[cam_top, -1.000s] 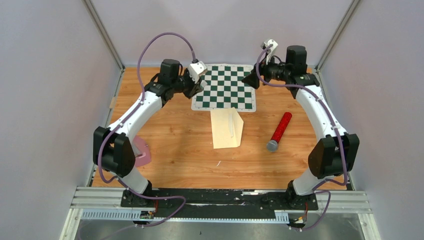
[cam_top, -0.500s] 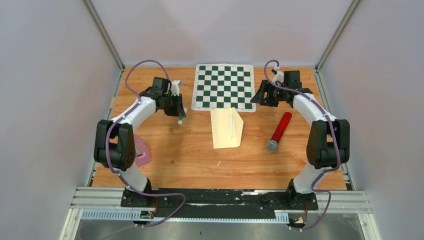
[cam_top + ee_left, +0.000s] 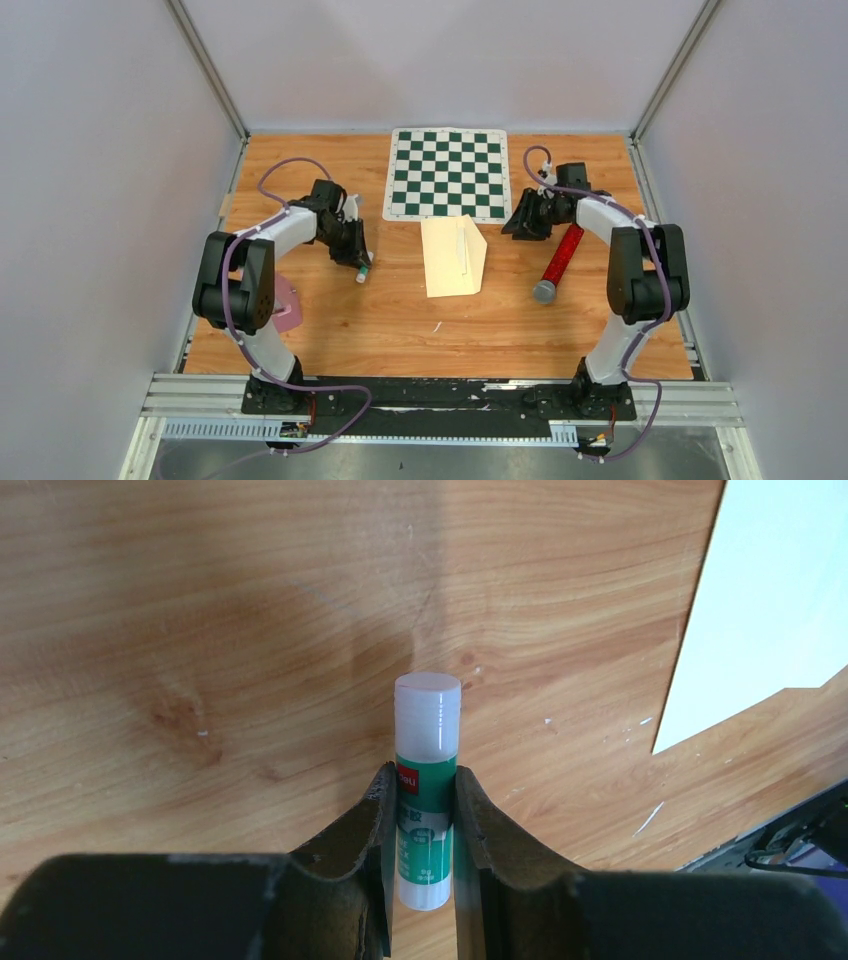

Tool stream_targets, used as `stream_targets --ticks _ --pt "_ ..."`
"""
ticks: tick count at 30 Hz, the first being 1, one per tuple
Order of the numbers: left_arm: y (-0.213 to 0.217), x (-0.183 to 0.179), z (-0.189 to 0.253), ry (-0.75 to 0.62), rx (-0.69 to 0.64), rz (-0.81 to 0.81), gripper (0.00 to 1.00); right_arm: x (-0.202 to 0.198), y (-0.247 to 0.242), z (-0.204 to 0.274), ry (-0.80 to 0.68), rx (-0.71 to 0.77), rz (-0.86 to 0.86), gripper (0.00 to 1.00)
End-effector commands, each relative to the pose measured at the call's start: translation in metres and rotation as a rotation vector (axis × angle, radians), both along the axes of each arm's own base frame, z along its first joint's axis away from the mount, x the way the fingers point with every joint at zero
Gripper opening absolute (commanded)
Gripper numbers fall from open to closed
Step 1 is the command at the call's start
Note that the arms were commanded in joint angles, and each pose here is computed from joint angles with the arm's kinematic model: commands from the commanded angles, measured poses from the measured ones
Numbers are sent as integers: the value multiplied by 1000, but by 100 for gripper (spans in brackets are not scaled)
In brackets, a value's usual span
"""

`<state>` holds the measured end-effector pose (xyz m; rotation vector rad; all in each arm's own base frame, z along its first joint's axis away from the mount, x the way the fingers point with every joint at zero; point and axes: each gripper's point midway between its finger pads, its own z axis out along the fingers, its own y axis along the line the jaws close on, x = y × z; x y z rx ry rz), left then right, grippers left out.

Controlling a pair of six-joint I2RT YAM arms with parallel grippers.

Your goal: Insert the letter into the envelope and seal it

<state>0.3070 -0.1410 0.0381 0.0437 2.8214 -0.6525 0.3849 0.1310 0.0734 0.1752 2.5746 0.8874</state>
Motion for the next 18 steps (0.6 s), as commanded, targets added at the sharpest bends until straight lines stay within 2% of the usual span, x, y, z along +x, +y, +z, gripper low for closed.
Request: stream_targets --ticks 1,5,11,18 --pt "0 -5 -5 27 -4 41 19 2 3 -17 61 21 -27 36" --pt "3 -11 -11 44 15 55 32 1 11 -29 104 56 -11 30" --pt "2 -11 -14 44 11 62 39 -3 17 -37 131 62 6 28" --pt "2 -7 -14 45 11 51 40 -4 17 -39 135 59 7 28"
